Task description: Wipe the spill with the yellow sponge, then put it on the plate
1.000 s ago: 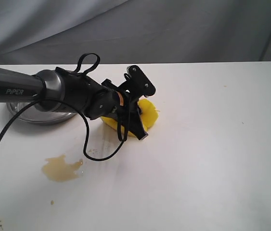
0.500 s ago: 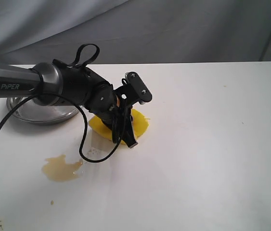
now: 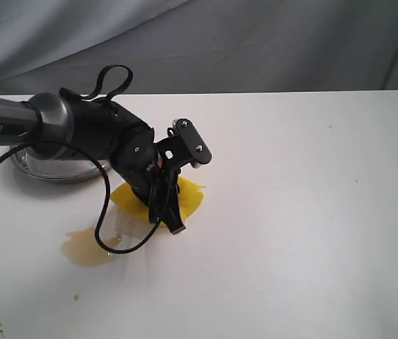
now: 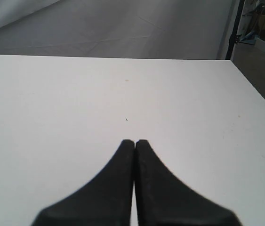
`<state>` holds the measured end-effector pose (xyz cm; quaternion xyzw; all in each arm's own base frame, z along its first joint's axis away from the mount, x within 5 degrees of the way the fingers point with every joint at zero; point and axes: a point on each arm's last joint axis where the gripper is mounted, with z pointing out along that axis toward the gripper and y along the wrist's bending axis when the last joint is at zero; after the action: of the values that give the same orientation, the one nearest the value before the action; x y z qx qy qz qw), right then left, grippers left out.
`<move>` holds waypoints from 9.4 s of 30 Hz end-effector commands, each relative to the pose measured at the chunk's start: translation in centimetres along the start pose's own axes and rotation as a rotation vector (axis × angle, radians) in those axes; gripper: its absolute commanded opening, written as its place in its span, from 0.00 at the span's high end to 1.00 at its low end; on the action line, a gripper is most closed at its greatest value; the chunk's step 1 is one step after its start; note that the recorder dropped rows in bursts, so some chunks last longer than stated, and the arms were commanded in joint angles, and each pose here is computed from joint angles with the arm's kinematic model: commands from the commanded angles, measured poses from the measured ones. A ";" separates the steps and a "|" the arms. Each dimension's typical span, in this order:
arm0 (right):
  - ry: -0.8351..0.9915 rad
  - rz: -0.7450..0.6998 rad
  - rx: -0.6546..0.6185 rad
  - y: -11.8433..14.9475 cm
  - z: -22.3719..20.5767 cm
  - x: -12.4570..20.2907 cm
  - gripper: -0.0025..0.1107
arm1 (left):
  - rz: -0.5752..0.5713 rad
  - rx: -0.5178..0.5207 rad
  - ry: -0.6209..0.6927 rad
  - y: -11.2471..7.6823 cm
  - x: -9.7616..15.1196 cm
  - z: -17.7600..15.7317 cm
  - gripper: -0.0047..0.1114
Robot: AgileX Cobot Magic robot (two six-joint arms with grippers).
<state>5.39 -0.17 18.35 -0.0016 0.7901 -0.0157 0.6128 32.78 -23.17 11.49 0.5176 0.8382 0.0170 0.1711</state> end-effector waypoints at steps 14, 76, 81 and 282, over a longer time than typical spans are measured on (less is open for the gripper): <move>-0.006 -0.001 -0.003 0.0 0.0 0.0 0.98 | -0.093 0.125 0.179 -3.2 5.6 -2.5 0.96; -0.006 -0.001 -0.003 0.0 0.0 0.0 0.98 | -0.163 -0.013 0.116 -1.8 8.4 0.2 0.96; -0.006 -0.001 -0.003 0.0 0.0 0.0 0.98 | -0.176 -0.087 0.000 -0.6 7.1 -5.5 0.96; -0.006 -0.001 -0.003 0.0 0.0 0.0 0.98 | -0.270 0.177 0.039 -6.8 10.5 -4.9 0.96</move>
<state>5.39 -0.17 18.35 -0.0016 0.7901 -0.0157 0.6128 20.91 -15.78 12.25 0.4275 0.8984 -0.0627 0.0782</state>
